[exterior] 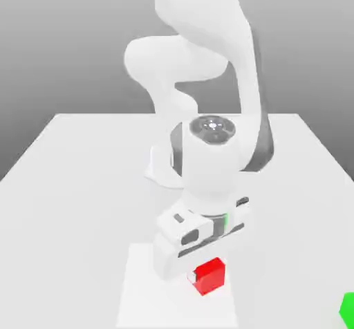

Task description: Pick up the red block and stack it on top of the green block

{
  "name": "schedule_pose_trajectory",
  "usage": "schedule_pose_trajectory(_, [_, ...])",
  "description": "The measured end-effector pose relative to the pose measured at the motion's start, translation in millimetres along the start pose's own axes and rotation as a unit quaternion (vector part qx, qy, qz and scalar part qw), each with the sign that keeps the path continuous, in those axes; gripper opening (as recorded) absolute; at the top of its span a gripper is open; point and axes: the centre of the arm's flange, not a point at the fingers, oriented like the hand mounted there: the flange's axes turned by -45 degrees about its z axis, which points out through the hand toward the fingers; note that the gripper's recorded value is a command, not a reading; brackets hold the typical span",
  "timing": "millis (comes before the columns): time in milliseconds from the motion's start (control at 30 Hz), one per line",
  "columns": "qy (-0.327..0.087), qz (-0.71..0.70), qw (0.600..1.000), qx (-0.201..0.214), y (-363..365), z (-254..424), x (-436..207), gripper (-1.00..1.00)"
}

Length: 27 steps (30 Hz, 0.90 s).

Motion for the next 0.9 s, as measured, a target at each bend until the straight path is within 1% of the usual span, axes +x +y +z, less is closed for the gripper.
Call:
schedule_pose_trajectory(133, [0.0, -0.005, 1.0, 0.0, -1, -39, 2, -1.0])
schedule_pose_trajectory(333, [-0.001, -0.158, 0.987, -0.001, -41, -59, 79, -1.0])
schedule_pose_trajectory(467, [-0.001, -0.273, 0.962, -0.001, -85, -69, 133, -1.0])
schedule_pose_trajectory(633, [0.0, -0.412, 0.911, 0.001, -156, -80, 191, -1.0])
schedule_pose_trajectory(700, [0.0, -0.437, 0.899, 0.001, -171, -65, 201, -1.0])
schedule_pose_trajectory(767, [0.0, -0.444, 0.896, 0.001, -175, -36, 204, -1.0])
schedule_pose_trajectory(800, [0.0, -0.445, 0.896, 0.001, -176, -25, 204, 1.0])
schedule_pose_trajectory(900, [0.0, -0.445, 0.896, 0.001, -176, -25, 204, 1.0])
